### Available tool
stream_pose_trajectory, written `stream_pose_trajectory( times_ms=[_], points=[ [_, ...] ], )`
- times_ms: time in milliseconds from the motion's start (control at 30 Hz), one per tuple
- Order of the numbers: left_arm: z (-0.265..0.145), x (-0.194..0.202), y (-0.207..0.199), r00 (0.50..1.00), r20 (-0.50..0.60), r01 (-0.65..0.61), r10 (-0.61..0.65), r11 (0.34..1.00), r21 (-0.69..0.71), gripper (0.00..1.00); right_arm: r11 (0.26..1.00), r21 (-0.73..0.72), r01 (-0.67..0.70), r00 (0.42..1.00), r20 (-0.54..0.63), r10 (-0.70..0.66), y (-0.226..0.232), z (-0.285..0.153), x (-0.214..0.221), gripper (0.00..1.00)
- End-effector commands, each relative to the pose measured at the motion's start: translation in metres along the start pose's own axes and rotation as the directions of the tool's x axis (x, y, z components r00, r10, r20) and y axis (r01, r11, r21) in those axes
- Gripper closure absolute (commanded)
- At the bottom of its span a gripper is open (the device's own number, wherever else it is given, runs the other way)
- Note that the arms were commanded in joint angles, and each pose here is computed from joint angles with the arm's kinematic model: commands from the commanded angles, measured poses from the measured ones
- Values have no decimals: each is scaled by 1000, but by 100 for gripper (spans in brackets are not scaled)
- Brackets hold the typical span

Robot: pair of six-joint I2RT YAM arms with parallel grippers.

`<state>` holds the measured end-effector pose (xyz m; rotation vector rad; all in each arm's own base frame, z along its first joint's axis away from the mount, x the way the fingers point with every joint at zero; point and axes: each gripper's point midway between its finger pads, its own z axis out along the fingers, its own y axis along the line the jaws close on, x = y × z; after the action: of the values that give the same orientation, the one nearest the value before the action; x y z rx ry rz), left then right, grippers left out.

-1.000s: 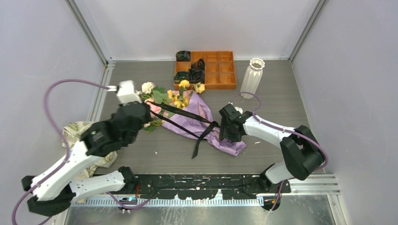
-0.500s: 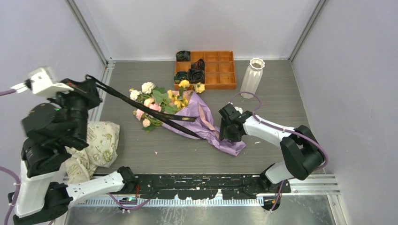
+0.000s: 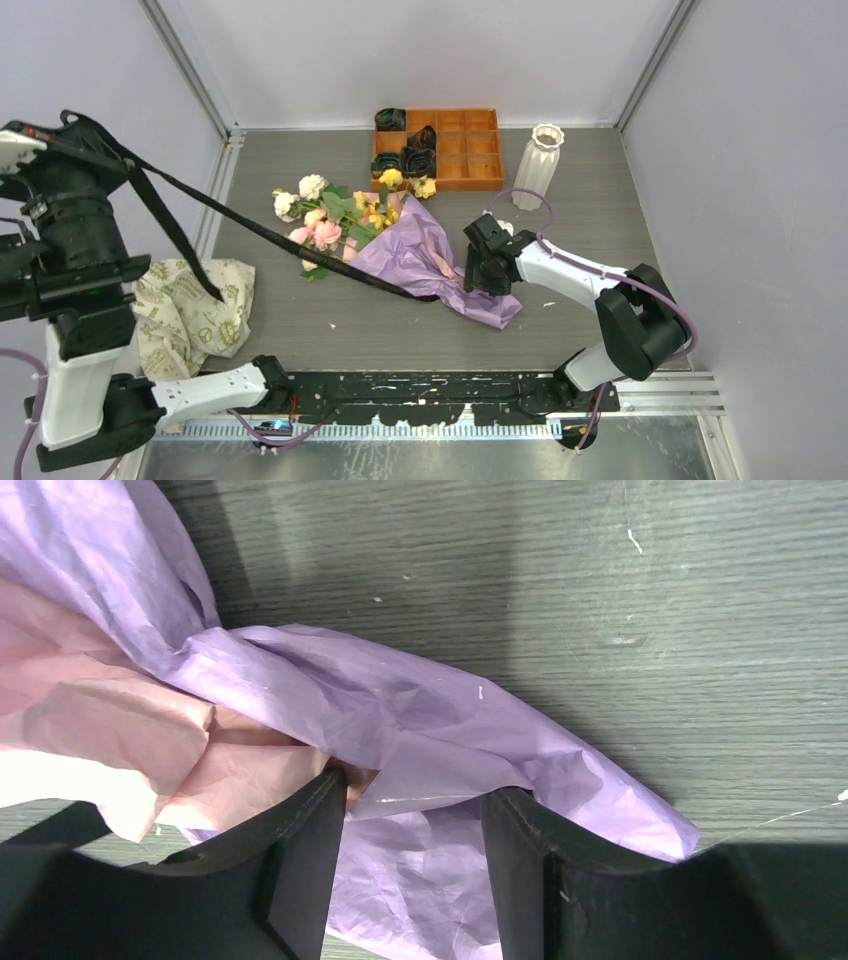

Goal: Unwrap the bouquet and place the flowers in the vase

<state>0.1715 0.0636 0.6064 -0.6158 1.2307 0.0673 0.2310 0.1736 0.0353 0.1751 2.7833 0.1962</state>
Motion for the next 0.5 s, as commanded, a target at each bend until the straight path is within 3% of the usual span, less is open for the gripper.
stream_pose_trajectory(
  times_ms=[0,233,467],
  points=[
    [7,-32,2,998,55,-38,41,997,-68,97,999,-50,18,999,51,-15,19,-10,-20,42],
    [11,-77,0,990,133,40,-37,999,-16,96,998,-59,31,998,52,-28,23,-12,-24,42],
    [12,-67,-3,990,137,-34,42,998,-62,95,997,-69,34,998,51,-31,26,-12,-25,42]
  ],
)
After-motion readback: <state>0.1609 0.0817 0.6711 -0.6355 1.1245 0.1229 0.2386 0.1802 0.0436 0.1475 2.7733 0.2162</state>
